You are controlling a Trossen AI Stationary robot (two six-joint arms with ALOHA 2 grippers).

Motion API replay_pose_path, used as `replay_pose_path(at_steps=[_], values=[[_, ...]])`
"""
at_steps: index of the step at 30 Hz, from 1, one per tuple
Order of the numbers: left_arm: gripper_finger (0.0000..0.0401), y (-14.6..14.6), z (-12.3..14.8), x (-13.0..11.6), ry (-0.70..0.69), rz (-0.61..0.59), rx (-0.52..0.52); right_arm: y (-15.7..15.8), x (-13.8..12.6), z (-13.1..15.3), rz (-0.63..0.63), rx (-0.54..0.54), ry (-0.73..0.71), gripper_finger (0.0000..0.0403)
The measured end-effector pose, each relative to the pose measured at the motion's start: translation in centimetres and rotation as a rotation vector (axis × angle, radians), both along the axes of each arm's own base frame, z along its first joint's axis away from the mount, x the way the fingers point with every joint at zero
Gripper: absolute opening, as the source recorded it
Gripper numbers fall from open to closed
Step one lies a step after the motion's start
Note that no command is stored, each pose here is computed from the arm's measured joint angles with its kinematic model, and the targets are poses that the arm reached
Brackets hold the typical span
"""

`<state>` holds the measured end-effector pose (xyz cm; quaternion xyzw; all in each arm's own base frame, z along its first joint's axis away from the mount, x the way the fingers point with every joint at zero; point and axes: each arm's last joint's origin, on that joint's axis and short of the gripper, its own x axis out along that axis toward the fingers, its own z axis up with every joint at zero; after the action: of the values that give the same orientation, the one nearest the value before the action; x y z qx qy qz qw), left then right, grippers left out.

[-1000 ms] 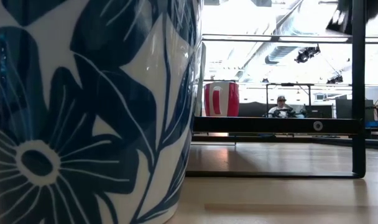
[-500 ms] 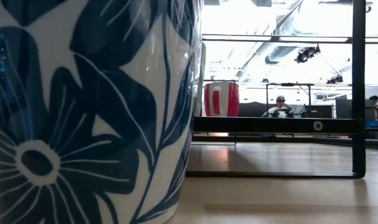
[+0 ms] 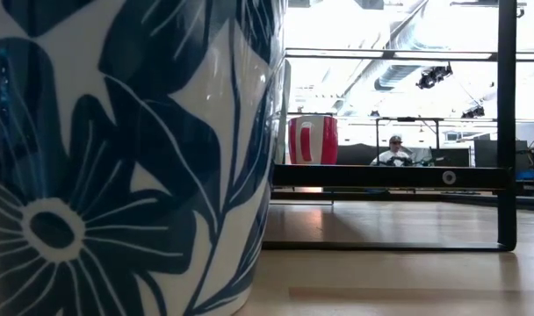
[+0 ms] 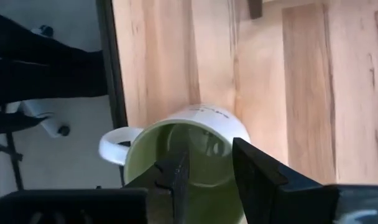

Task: Place coffee mugs
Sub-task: Put the green mug on the shelf

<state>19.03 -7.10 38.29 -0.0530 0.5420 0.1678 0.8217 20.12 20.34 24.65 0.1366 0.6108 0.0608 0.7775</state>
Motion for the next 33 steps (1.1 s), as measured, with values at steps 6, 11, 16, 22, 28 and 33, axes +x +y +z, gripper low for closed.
replay_pose_path(at_steps=[6,11,16,22,28,33], values=[[0.0161,-1.5,-2.5,-1.6,-0.175,-0.062,0.004,0.2,-1.2,-0.3,-0.021,-0.095,0.012,0.0101],[0.0161,-1.7,-5.8,-2.1,-0.191,-0.027,-0.008,0.4,-1.3,-0.3,-0.013,-0.099,0.007,0.0101],[0.0161,-2.2,-8.0,-1.8,-0.246,-0.019,-0.024,0.5,-1.4,-0.6,-0.004,-0.121,0.009,0.0101],[0.0161,-2.3,-8.1,-1.7,-0.259,-0.034,-0.018,1.4,-1.3,-2.1,0.018,-0.160,0.049,0.0101],[0.0161,-2.1,-7.8,-1.9,-0.277,-0.018,-0.033,2.2,-0.9,-4.3,0.022,-0.218,0.104,0.0101],[0.0161,-2.1,-7.8,-1.9,-0.282,-0.005,-0.043,2.6,-0.6,-5.8,0.024,-0.253,0.138,0.0101]])
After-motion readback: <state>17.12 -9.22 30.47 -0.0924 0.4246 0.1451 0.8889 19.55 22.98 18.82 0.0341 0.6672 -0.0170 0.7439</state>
